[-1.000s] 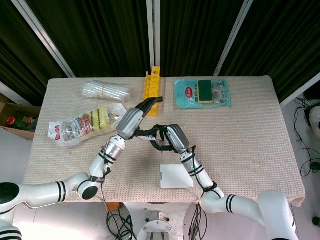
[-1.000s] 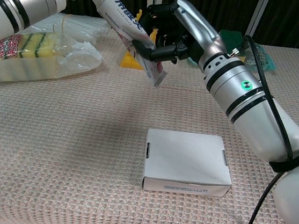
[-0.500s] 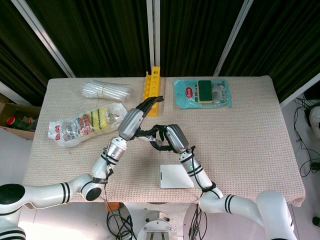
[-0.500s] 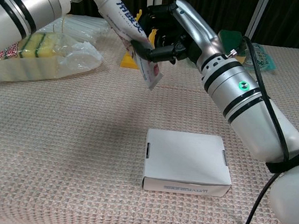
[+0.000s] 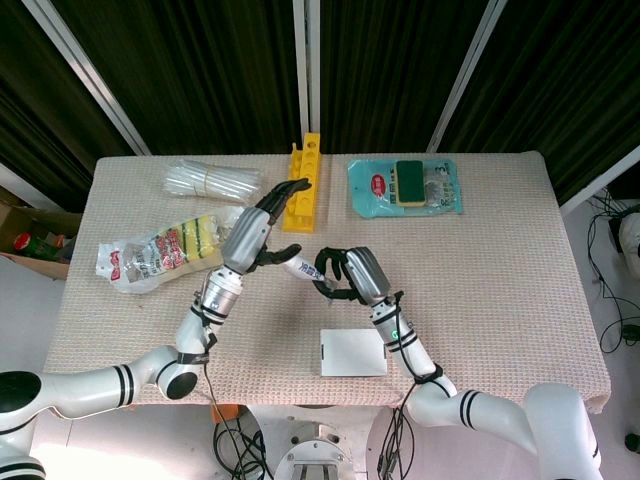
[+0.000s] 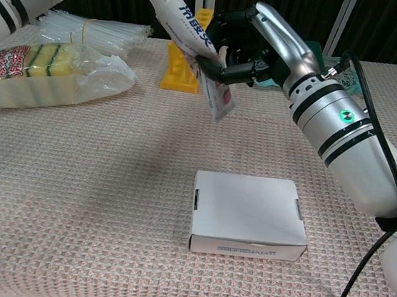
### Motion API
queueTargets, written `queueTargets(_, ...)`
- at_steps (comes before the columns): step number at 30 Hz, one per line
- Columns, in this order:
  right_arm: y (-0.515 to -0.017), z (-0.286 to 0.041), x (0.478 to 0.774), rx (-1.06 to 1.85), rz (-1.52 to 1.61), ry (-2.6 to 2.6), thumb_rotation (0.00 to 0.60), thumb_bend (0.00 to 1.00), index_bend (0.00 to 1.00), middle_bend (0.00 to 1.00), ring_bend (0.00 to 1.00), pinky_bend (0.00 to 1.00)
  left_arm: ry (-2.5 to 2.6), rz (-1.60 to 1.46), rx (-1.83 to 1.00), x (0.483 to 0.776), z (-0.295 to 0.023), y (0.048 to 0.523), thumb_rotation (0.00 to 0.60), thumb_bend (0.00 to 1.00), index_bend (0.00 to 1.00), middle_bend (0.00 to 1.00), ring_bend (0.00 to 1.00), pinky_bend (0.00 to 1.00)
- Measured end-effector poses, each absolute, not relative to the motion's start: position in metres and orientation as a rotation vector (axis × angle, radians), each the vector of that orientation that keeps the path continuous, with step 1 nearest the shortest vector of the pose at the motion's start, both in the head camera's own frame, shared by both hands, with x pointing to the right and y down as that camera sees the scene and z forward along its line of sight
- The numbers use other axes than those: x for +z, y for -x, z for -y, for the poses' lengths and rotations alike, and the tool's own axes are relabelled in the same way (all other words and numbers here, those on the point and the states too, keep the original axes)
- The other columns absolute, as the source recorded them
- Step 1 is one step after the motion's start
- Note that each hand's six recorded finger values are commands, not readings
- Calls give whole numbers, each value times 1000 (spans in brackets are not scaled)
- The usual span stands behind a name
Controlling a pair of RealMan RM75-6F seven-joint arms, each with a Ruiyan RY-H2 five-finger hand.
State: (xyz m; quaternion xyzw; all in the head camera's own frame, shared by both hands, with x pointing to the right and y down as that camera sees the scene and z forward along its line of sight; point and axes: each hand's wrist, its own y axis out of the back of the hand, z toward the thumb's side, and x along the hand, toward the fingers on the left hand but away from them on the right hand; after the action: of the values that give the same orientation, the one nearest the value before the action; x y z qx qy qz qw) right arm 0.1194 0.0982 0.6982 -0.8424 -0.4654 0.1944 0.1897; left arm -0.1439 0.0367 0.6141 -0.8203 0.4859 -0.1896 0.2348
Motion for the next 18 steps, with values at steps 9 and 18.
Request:
queueTargets(9,-178,-86,703,729,1220,2252,600,612,1000,850,737,873,2102,-1360,-671,614,-25,211,0,0,73,142,79,194)
queueTargets(18,-254,-78,702,1088,956,1985,600,471,882,751,612,738,1851,-1133,-1086,638,-38,311,0,0,78,139,78,194)
